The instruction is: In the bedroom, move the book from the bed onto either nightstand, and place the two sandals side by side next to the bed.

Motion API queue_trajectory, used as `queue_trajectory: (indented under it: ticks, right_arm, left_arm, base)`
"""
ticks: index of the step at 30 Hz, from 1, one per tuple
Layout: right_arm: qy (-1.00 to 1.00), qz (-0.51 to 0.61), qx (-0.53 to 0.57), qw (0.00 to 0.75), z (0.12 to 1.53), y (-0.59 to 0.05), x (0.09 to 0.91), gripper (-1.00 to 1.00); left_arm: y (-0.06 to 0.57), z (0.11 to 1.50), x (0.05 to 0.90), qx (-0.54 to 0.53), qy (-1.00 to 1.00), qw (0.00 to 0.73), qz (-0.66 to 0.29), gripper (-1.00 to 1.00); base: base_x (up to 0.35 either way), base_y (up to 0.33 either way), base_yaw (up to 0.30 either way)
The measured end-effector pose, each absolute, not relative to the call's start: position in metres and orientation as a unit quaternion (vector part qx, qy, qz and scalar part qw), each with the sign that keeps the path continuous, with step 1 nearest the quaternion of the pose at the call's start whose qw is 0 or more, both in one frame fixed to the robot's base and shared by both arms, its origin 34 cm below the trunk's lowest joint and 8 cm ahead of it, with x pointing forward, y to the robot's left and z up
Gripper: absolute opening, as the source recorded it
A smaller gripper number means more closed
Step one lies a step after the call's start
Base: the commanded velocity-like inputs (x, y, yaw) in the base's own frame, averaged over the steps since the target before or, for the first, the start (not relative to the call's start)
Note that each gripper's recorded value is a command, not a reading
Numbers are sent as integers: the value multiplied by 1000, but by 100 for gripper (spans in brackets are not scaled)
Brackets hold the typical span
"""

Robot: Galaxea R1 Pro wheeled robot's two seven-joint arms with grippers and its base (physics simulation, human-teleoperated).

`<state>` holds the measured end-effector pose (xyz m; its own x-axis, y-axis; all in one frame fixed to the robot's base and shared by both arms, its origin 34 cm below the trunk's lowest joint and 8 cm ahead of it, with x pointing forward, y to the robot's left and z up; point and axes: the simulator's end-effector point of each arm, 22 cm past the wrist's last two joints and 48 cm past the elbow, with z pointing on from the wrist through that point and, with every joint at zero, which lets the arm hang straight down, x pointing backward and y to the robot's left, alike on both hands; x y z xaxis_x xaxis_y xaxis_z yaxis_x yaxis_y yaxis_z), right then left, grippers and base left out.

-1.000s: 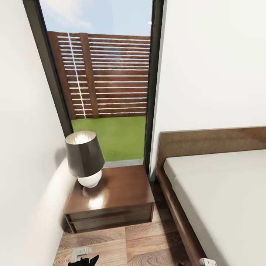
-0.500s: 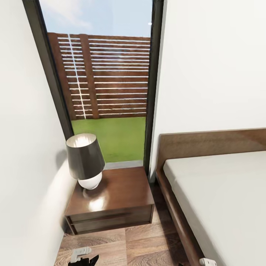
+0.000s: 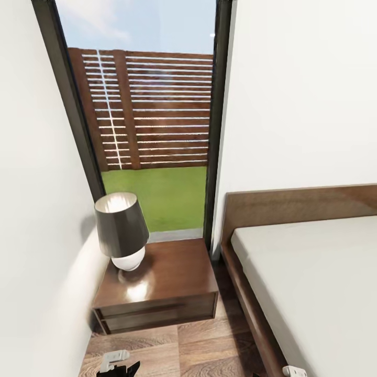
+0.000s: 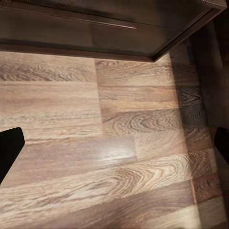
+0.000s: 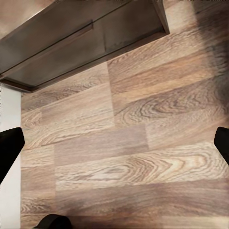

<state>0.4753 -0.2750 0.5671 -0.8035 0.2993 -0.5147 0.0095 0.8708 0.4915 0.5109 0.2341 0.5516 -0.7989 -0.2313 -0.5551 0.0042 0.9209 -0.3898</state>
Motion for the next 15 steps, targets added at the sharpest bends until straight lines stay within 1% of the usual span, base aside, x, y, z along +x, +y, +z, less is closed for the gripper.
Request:
queue_trajectory:
  ticks: [10, 15]
  right_arm:
    - [918, 241, 84, 303, 584, -275, 476, 100]
    - [918, 241, 84, 303, 592, -275, 476, 100]
  left_arm:
    - [234, 568, 511, -61, 929, 312, -189, 100]
    - [234, 576, 511, -61, 929, 312, -189, 100]
  base:
    - [0, 0, 6]
    - [0, 0, 125]
